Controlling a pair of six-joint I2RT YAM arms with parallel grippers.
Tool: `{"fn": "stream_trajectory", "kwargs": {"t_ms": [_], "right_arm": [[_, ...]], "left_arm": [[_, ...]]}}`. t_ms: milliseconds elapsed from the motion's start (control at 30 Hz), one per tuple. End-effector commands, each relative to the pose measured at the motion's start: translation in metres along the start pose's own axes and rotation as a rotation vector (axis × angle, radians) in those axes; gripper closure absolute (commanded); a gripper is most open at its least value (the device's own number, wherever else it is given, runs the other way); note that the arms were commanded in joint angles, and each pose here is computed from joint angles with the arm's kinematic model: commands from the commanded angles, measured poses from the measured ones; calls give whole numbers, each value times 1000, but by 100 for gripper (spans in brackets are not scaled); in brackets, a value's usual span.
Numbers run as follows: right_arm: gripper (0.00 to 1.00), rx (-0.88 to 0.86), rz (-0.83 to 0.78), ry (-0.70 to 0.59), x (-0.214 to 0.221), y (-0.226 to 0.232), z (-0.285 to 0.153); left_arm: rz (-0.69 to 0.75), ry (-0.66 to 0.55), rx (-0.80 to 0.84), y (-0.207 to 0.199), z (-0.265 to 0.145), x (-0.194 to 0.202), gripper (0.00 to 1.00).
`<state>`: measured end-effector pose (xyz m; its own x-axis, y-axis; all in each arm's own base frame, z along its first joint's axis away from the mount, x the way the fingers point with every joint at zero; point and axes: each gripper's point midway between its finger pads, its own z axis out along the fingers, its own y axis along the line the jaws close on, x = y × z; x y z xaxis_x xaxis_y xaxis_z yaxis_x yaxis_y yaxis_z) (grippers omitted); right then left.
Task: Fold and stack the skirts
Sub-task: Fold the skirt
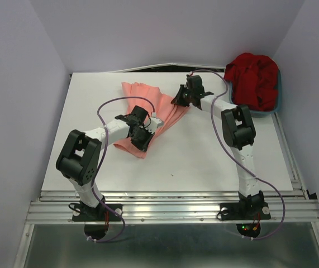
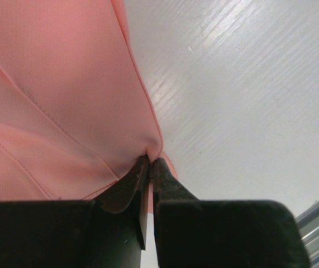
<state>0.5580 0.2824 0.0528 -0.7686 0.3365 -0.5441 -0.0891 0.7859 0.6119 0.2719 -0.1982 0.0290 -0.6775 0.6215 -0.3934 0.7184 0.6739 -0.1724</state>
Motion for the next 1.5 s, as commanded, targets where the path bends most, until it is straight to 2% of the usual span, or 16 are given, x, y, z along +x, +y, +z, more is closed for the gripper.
{"fn": "stream_trajectory", "kwargs": {"t_ms": [0,133,233,400,633,733,1067,1167,1233,1333,1367,1467], "right_arm": [[99,-86,-38,-174,-70,50,-45],[99,-46,-36,-250,-94,49,-79],[99,-25,-45,-266,-98,46,-98],[99,39,-41,-246,-91,31,-107],[99,198,-49,-173,-51,-25,-93],[99,279,-33,-179,-50,-56,-86],[99,403,-64,-135,-38,-108,-43],[99,409,-90,-129,-43,-112,-33],[99,410,-130,-127,-47,-112,-30],[99,393,-202,-134,-59,-106,-30],[99,389,-222,-142,-63,-103,-30],[99,387,-299,-136,-69,-102,-33]], "left_arm": [[-32,172,21,-4,16,51,86],[-27,169,13,-3,16,50,86],[-28,171,16,-3,17,50,86],[-32,173,16,-2,17,48,86],[-33,181,21,-4,15,50,86],[-33,178,18,-4,13,51,86],[-24,178,51,-11,7,51,85],[-3,128,87,-20,-5,36,75],[30,37,125,-31,-25,15,71],[121,-179,146,-47,-72,-31,57],[138,-247,137,-49,-87,-45,44],[135,-443,58,-43,-134,-76,20]]}}
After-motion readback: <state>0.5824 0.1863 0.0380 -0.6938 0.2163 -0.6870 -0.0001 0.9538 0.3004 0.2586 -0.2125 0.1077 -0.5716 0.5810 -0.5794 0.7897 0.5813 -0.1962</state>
